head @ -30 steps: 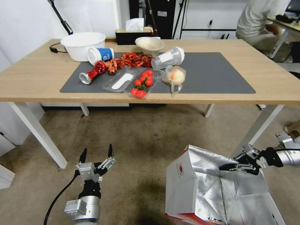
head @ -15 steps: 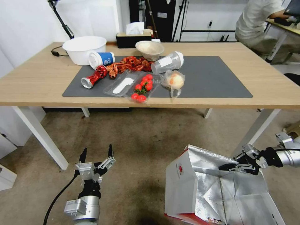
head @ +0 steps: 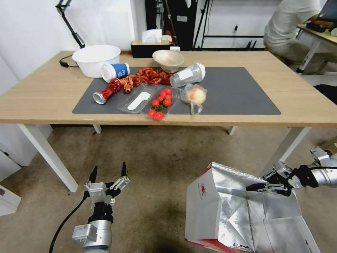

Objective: Pick up the food delivery bag from the floor and place it on the table.

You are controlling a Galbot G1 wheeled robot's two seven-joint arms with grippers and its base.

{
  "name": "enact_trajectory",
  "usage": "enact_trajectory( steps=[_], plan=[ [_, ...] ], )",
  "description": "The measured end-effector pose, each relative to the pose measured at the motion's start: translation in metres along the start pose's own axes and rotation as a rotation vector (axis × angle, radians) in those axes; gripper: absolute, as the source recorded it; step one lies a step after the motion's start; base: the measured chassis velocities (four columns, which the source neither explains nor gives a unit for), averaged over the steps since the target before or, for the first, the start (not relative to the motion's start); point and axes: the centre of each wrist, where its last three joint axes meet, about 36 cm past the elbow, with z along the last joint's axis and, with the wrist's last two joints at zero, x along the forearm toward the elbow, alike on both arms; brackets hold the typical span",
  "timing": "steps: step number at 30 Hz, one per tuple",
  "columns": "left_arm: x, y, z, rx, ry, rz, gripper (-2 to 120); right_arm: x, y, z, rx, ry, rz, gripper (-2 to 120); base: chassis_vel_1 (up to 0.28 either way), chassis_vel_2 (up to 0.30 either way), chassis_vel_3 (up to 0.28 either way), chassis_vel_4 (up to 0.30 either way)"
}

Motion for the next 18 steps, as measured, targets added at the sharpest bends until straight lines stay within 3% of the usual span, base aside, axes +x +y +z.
enact_trajectory(
  steps=[18],
  plan=[
    [-0.0005,0.0006,-0.0019,-0.001,-0.004,0.001,100,0.0025,0.0007,-0.0014,0.001,0.002,0.002,0,0.0,0.0,0.0,0.0]
  ],
)
